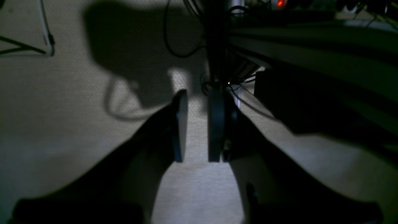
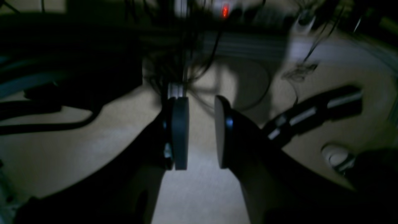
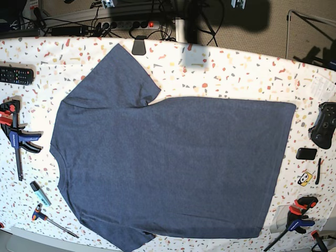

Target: Fold the T-shirt properly

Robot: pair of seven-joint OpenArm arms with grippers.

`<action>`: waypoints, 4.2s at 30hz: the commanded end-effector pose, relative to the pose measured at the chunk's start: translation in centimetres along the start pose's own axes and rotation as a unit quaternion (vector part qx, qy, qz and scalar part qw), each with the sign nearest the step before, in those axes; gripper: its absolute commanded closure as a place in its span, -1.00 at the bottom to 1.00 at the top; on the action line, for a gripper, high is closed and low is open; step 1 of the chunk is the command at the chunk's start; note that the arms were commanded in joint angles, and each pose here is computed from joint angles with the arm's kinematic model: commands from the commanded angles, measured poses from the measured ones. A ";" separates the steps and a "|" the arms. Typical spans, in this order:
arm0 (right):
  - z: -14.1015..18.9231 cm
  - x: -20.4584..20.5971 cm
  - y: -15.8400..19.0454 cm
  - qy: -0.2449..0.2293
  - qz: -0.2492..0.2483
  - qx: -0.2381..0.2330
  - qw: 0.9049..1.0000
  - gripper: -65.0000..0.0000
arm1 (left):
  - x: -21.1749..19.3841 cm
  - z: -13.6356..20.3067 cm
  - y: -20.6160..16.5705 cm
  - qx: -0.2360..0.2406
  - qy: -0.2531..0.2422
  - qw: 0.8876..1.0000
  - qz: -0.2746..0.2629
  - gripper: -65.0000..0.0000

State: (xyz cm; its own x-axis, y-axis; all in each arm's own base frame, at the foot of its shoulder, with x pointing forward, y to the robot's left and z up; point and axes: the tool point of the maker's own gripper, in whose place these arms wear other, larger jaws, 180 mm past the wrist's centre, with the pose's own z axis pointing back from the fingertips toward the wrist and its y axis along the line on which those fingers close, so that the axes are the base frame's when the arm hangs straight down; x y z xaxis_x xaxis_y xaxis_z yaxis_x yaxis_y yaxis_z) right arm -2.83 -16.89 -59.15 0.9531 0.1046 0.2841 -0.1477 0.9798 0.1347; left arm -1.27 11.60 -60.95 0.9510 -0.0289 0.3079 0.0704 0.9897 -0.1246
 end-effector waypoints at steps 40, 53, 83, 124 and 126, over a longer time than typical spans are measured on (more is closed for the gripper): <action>21.6 14.7 0.1 -0.169 0.340 -0.082 0.921 0.53 | 20.3 22.0 3.6 0.109 -0.230 0.808 -0.531 0.64; 24.5 19.5 -0.5 -0.197 0.450 -0.170 0.854 0.53 | 26.8 23.4 3.1 0.130 -0.302 0.695 -0.639 0.27; 25.5 21.9 -3.0 -0.211 0.421 -0.251 0.846 0.53 | 33.7 12.0 10.2 0.081 -0.204 0.733 -0.644 0.27; 22.7 25.2 -3.7 -0.231 0.504 -0.242 0.796 0.07 | 35.1 9.3 10.7 0.066 -0.133 0.735 -0.662 1.00; 21.1 25.2 -4.2 -0.216 0.526 -0.240 0.787 0.07 | 35.5 9.7 10.3 0.069 -0.139 0.740 -0.655 1.00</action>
State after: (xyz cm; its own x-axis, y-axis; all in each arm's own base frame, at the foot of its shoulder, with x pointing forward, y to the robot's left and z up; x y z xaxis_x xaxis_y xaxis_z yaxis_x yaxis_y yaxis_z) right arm 16.00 -22.07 -33.13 0.1918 0.9337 0.3023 -0.5874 0.3559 -0.7269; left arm 29.78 21.75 -42.96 0.0103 -0.9622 0.2721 0.8336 0.1585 0.5291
